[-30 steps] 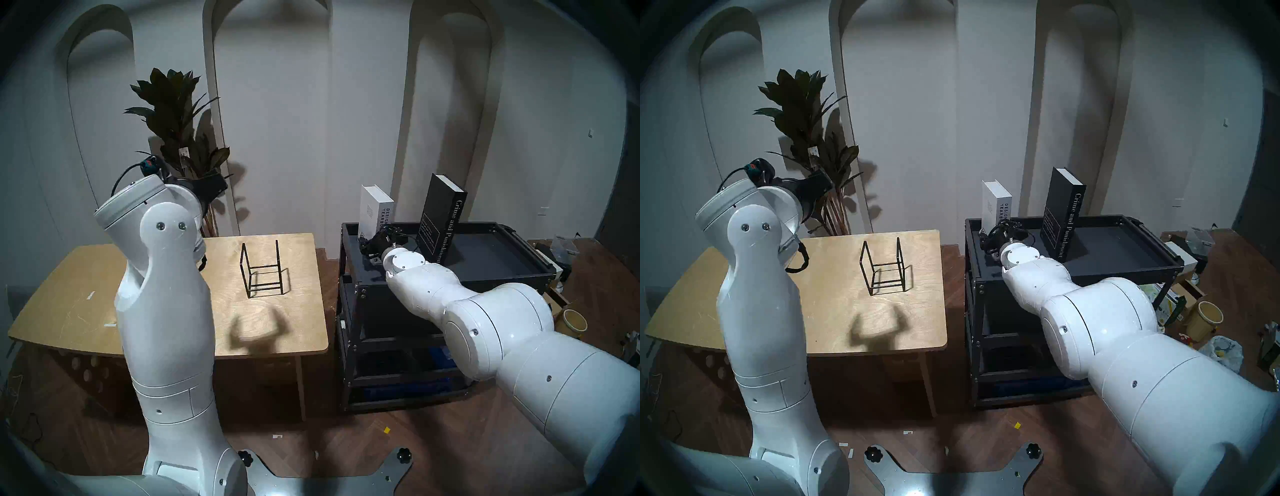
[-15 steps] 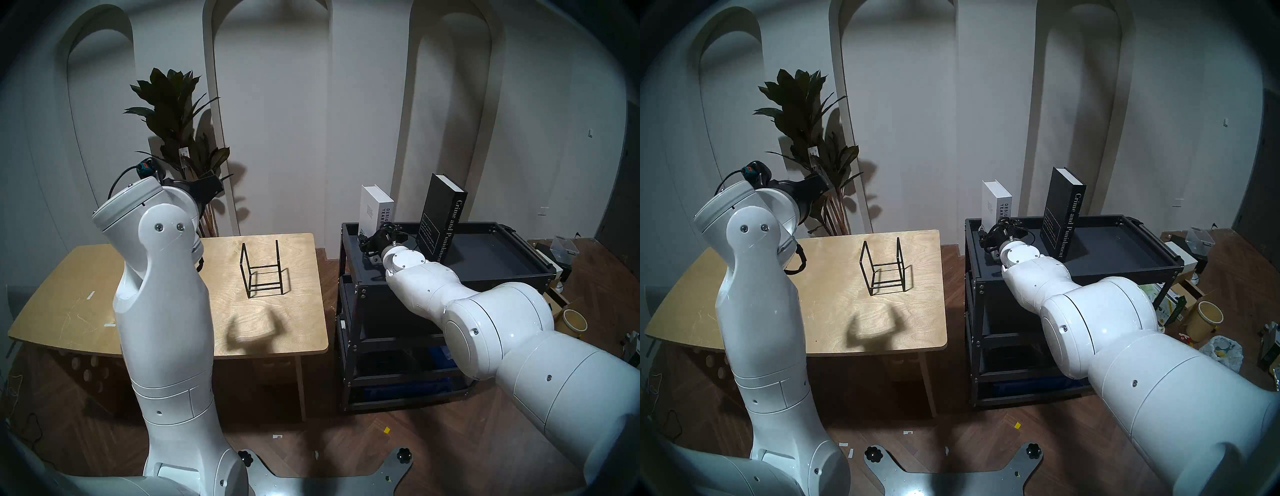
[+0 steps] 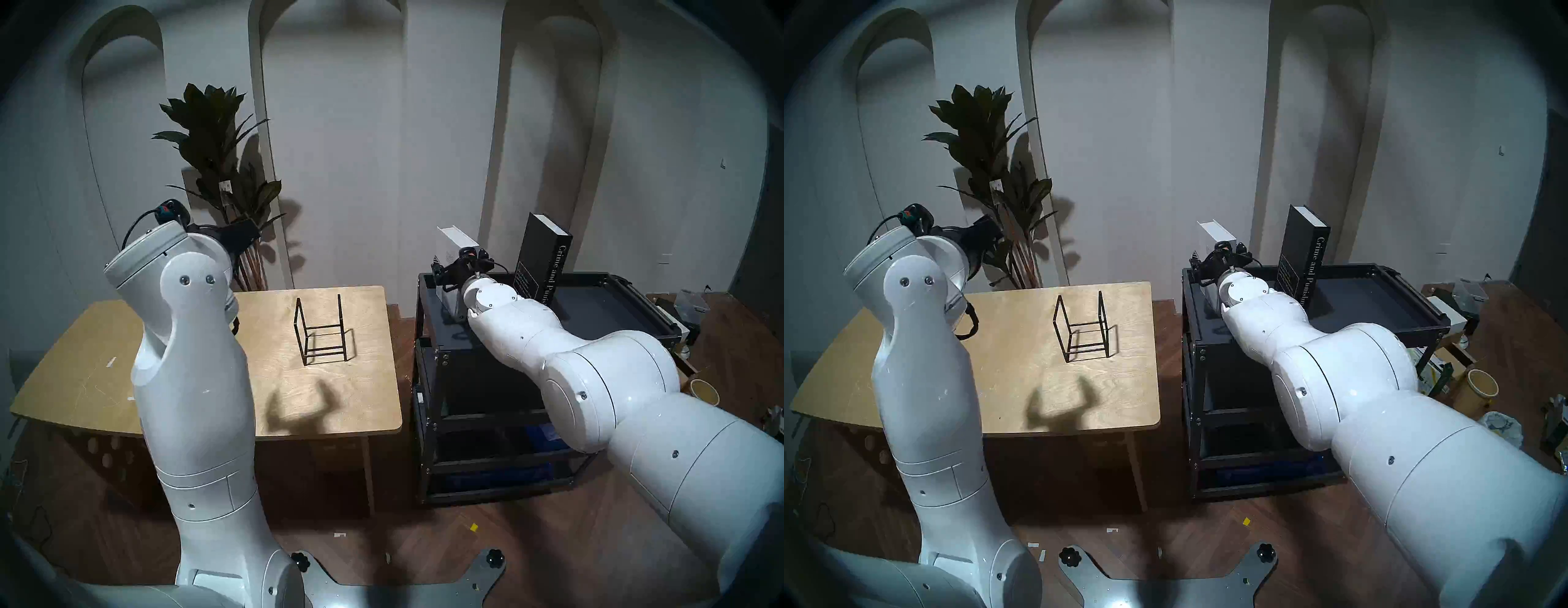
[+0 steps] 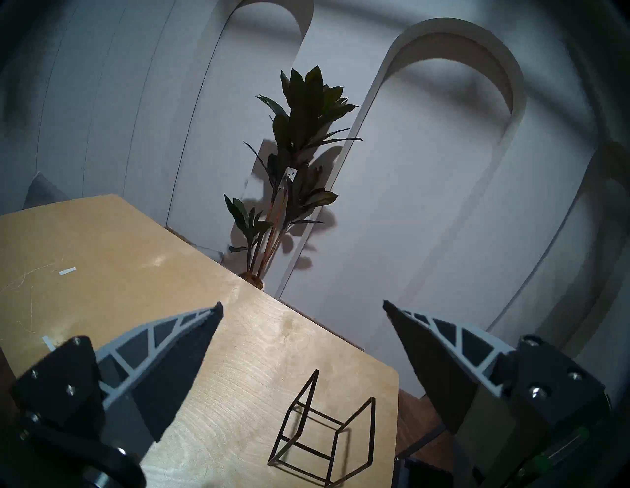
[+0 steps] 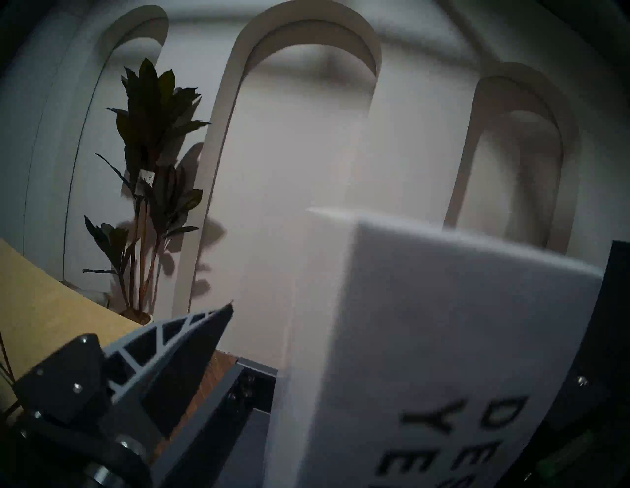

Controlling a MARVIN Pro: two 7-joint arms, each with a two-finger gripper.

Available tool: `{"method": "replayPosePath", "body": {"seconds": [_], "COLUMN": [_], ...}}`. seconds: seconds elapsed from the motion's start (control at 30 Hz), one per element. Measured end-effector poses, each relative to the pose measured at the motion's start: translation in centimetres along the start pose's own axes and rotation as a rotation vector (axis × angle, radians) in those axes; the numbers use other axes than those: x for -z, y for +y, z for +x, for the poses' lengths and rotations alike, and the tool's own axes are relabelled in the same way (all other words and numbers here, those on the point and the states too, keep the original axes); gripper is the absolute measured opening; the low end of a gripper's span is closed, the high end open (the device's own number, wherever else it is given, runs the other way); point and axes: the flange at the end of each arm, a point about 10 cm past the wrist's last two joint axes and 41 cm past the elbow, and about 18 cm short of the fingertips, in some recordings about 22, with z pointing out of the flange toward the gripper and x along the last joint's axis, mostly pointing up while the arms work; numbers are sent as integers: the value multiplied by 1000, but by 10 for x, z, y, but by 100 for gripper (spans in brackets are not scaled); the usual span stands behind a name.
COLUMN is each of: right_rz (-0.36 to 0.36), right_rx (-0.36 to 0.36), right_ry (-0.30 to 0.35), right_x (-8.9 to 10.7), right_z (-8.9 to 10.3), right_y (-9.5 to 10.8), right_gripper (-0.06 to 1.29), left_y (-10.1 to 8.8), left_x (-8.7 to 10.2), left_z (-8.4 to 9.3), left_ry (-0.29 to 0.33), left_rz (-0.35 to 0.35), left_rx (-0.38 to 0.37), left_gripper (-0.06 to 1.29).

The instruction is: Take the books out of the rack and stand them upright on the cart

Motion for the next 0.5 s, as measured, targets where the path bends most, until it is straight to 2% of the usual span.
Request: {"method": "replayPosePath", "body": {"seconds": [0.27,0.5], "right_rz": [16,1], "right_rx": [26,47], "right_ry": [29,47], "right_x": [-7,-10], "right_z": [17,27], "right_y": [-1,3], "right_gripper": [122,122], "left_y": [-5,-4], "left_x": [-2,-5], "left_z": [0,-3], "left_ry": [-9,-26], "left_rz": [0,-12], "left_rx": [15,15], "left_gripper": [126,126]}}
